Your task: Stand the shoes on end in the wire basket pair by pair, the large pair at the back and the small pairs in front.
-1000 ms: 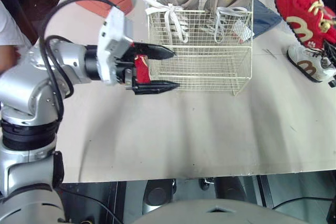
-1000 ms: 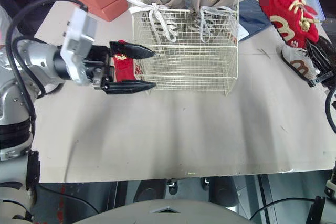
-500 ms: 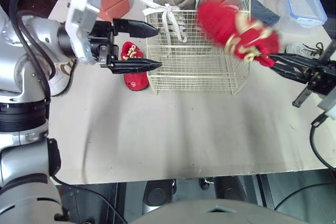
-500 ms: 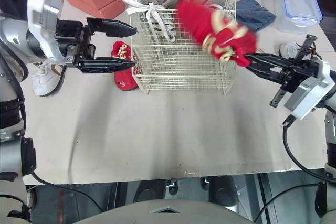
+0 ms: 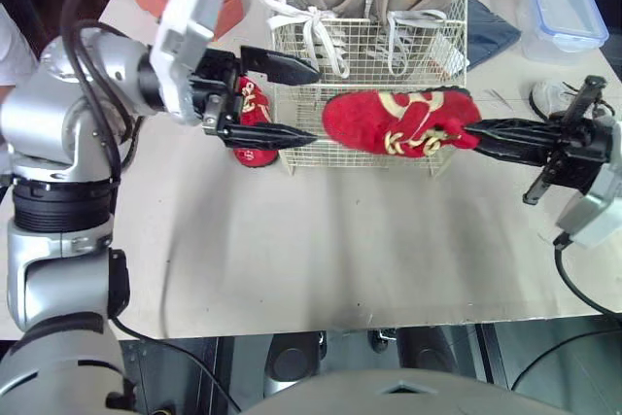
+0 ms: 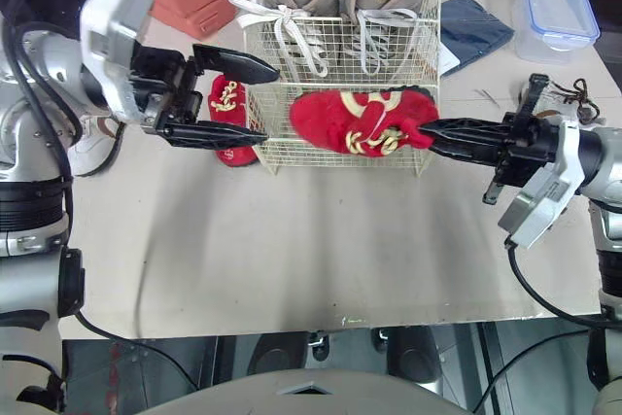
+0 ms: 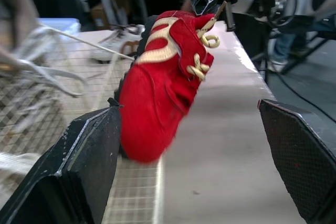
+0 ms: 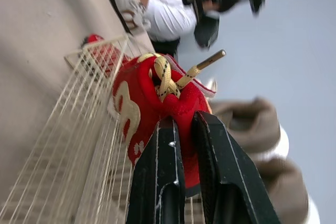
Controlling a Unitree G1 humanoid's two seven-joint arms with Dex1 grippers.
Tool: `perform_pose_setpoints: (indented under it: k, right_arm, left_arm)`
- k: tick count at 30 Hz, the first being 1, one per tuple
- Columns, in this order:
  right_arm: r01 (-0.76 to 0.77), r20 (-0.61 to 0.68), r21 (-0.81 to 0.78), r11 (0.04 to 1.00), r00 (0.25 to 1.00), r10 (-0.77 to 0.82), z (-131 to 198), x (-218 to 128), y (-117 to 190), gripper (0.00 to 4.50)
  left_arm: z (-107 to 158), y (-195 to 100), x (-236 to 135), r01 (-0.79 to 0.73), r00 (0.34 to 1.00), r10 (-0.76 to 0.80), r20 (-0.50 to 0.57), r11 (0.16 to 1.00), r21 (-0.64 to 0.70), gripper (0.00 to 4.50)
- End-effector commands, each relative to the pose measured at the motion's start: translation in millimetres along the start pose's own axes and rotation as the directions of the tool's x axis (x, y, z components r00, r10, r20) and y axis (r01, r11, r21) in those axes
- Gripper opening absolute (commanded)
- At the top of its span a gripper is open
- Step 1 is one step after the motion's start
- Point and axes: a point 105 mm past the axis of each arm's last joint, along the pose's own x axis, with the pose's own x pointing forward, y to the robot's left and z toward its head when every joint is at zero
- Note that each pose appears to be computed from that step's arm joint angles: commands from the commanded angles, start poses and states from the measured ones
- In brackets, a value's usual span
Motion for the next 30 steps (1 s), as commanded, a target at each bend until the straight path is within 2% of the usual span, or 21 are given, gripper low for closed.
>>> perform_pose_setpoints:
  k: [1,7,14,17,22,23,24,25,26,30]
  right_arm:
    - [0.039,0.080,-0.141,0.989,0.996,-0.028,15.4,6.4,-17.4,0.03]
    - [0.077,0.197,-0.247,0.966,0.980,-0.028,29.4,23.2,-26.9,0.03]
    - [0.102,0.217,-0.252,0.962,0.975,-0.046,30.2,26.6,-28.7,0.03]
    - [0.101,0.203,-0.232,0.967,0.978,-0.054,28.0,25.0,-27.4,0.00]
    - [0.108,0.178,-0.198,0.974,0.981,-0.072,24.5,22.1,-26.7,0.00]
    - [0.112,0.169,-0.188,0.976,0.982,-0.080,23.1,21.2,-27.1,0.73]
    - [0.119,0.161,-0.180,0.976,0.983,-0.090,21.8,20.3,-27.9,0.97]
    - [0.127,0.151,-0.168,0.978,0.983,-0.102,20.2,19.8,-28.7,1.51]
    - [0.141,0.133,-0.142,0.980,0.984,-0.122,17.2,18.6,-29.8,1.91]
    - [0.228,0.055,0.012,0.974,0.972,-0.228,4.1,11.2,-32.5,3.95]
  left_arm:
    - [10.7,-2.5,5.4,0.054,0.999,-0.054,-0.007,0.997,0.050,4.50]
    - [0.3,2.9,15.0,0.103,0.994,-0.101,-0.051,0.994,0.036,4.50]
    - [-8.0,0.1,18.7,0.160,0.984,-0.159,-0.080,0.987,0.001,4.50]
    - [-3.8,0.6,19.8,0.163,0.985,-0.162,-0.051,0.987,0.004,3.60]
    - [-4.0,1.4,20.0,0.146,0.989,-0.146,-0.031,0.989,0.004,1.37]
    - [-4.2,1.7,20.0,0.139,0.990,-0.139,-0.023,0.990,0.002,0.95]
    - [-3.7,2.5,20.2,0.127,0.992,-0.127,-0.008,0.992,-0.002,0.71]
    - [-2.7,3.8,20.1,0.111,0.994,-0.111,0.010,0.994,-0.005,0.55]
    - [-1.6,5.8,20.5,0.090,0.995,-0.089,0.034,0.996,-0.009,0.55]
    - [0.8,10.6,21.4,0.009,0.992,-0.005,0.127,0.999,-0.035,0.55]
